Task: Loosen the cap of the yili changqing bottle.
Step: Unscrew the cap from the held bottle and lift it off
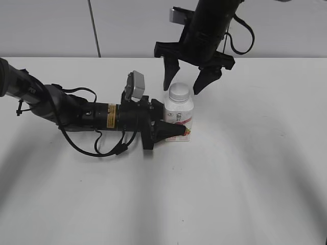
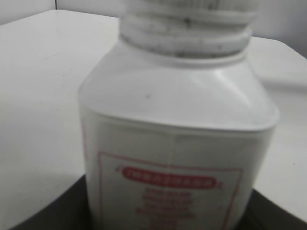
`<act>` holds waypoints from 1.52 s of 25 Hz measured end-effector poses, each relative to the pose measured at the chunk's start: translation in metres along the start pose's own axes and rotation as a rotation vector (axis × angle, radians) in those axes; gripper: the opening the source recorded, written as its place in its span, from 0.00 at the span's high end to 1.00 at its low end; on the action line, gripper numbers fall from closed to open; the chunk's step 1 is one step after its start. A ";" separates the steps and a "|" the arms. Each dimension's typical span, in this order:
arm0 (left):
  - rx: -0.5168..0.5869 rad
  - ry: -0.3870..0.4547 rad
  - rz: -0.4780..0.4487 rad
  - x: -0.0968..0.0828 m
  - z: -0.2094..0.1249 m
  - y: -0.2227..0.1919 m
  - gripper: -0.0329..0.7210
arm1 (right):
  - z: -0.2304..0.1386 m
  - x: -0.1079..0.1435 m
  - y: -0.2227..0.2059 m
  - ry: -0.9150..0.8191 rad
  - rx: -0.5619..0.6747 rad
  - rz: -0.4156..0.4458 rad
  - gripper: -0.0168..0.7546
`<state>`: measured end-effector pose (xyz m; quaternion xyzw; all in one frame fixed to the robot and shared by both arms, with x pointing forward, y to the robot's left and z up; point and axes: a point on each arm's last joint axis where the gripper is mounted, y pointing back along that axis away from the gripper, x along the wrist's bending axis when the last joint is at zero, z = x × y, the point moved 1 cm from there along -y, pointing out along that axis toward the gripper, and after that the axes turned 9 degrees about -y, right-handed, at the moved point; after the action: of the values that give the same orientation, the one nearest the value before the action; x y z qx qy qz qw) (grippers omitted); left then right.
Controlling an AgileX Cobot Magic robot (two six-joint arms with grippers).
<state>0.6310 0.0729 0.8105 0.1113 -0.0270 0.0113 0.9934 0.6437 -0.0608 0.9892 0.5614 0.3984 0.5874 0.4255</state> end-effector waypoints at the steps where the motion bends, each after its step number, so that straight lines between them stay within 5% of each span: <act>1: 0.000 0.000 0.000 0.000 0.000 0.000 0.44 | 0.000 0.000 -0.003 -0.004 0.008 0.004 0.24; 10: -0.001 0.000 -0.001 0.000 0.000 0.000 0.44 | 0.000 0.000 -0.008 -0.014 0.024 0.014 0.26; 17: -0.001 0.000 -0.002 0.000 0.000 0.000 0.44 | 0.000 0.000 -0.008 -0.012 0.022 0.011 0.46; 25: -0.001 0.000 -0.002 0.000 0.000 0.000 0.44 | 0.000 0.000 -0.008 0.012 0.022 0.011 0.46; 31: -0.001 0.000 -0.002 0.000 0.000 0.000 0.44 | 0.000 0.000 -0.008 0.178 0.021 0.013 0.46; 38: 0.001 -0.001 -0.004 0.000 0.000 0.000 0.44 | 0.000 0.000 -0.008 0.572 0.019 0.018 0.46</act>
<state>0.6305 0.0729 0.8104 0.1116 -0.0271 0.0092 0.9933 0.6442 -0.0582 0.9818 0.3806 0.5025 0.7219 0.2854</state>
